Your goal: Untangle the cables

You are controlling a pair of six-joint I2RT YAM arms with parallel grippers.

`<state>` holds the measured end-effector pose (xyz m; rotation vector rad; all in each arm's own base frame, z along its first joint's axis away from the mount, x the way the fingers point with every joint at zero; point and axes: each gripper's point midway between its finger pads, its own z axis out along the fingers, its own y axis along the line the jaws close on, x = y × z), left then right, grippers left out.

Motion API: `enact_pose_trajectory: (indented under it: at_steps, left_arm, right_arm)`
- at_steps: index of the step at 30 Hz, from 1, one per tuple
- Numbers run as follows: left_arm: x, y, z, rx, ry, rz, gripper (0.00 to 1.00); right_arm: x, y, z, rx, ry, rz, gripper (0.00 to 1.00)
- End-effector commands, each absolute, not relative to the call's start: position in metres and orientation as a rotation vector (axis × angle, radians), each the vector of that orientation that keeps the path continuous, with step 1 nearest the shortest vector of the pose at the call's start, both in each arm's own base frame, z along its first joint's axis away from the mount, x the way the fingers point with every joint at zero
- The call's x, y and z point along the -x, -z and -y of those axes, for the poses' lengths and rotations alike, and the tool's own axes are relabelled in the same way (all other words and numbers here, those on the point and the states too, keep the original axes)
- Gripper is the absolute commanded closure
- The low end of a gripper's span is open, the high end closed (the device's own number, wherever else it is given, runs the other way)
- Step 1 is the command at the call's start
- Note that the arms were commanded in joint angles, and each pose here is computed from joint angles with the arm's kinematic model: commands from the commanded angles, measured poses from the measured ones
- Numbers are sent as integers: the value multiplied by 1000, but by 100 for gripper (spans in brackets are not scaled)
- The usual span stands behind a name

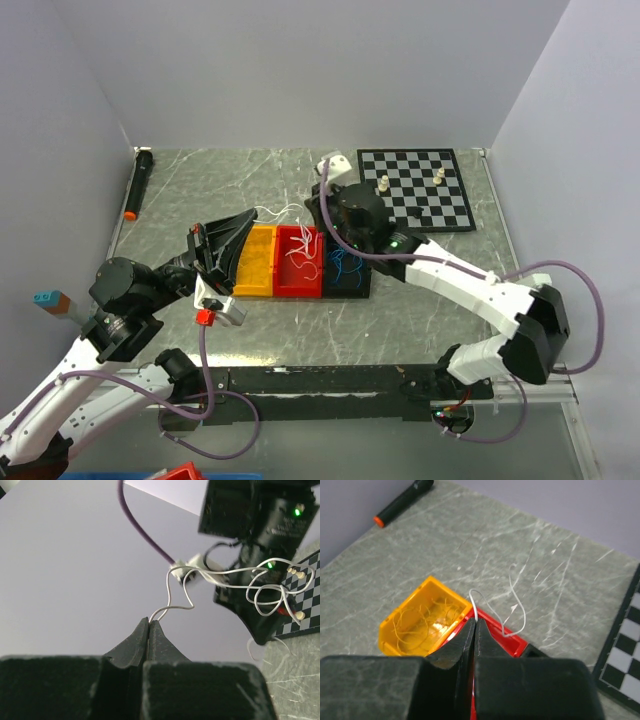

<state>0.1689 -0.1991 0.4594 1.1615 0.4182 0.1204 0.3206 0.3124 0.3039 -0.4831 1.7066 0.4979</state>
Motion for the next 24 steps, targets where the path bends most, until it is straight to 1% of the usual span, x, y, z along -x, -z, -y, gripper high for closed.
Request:
enact_pose_trajectory:
  at_steps: [1,8,11,24]
  left_arm:
    - [-165,-467,198,-1152,-119,-392,99]
    - [-167,-465,197,-1147,-143,-385,99]
    - [-166,-464,196,-1149,-134,-393,99]
    - [-163,-463,194,-1149,-94,-425,99]
  right_arm:
    - [-323,-283,-338,497,-584,-1755,100]
    - [-328,-220,-351,496,-530,-1893,100]
    - [-331,-202,-354,494,-520,-1924,100]
    - [-370,-122,-369,467,-426,-2106,100]
